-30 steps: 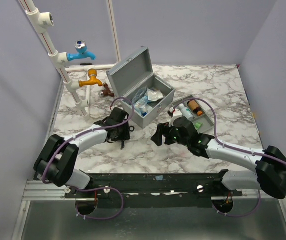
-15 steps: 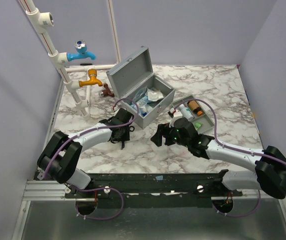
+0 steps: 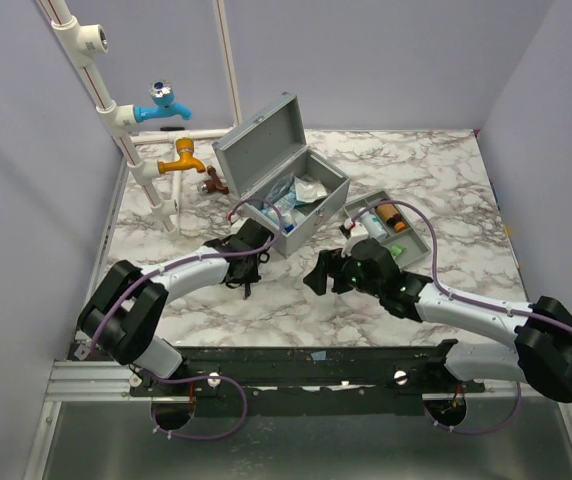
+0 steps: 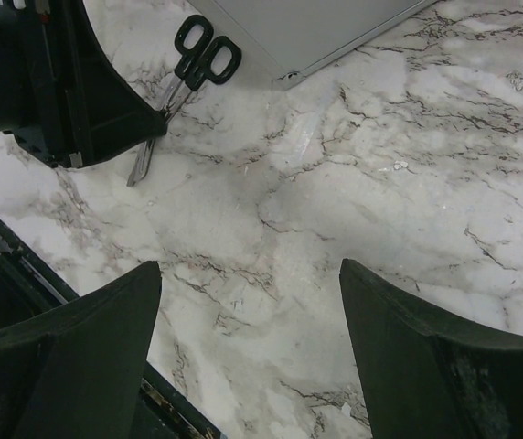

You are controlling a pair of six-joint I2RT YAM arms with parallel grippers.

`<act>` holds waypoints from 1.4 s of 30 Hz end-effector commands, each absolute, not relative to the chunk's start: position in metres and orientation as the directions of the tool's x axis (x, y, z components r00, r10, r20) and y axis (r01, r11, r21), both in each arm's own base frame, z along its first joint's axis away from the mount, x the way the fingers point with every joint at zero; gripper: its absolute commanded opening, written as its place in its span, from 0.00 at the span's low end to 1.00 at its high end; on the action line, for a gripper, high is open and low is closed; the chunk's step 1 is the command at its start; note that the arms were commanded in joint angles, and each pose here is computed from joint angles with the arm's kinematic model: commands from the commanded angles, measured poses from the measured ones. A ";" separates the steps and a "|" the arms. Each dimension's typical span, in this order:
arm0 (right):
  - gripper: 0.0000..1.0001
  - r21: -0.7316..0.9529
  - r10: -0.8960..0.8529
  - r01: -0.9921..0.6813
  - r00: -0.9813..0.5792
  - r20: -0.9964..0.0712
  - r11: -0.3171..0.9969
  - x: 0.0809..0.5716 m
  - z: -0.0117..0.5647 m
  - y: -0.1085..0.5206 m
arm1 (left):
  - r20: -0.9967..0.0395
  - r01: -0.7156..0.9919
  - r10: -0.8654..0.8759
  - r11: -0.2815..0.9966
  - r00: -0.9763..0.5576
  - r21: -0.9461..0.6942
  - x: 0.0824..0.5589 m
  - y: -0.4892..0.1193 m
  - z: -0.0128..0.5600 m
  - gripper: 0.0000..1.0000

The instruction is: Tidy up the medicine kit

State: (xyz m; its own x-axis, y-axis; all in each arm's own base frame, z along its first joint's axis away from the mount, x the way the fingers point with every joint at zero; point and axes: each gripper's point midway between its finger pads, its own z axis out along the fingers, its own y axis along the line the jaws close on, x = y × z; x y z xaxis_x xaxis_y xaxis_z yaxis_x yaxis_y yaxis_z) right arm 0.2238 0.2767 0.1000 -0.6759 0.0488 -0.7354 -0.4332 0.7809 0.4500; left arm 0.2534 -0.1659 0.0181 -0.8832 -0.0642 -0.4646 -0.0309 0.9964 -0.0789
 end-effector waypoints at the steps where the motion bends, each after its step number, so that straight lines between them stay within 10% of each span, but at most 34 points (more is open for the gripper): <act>1: 0.81 0.463 0.063 -0.436 -0.672 -0.738 0.772 0.221 0.103 0.275 | -0.315 -0.036 -0.042 0.999 -0.948 -0.023 0.212 -0.156 -0.014 0.23; 13: 0.81 0.477 0.079 -0.432 -0.673 -0.736 0.765 0.216 0.106 0.271 | -0.287 0.037 0.045 0.999 -0.957 0.034 0.186 -0.164 -0.019 0.01; 42: 0.81 0.604 0.151 -0.336 -0.776 -0.613 0.723 0.197 0.089 0.277 | -0.441 0.241 0.123 0.945 -0.889 -0.223 0.162 -0.221 0.057 0.00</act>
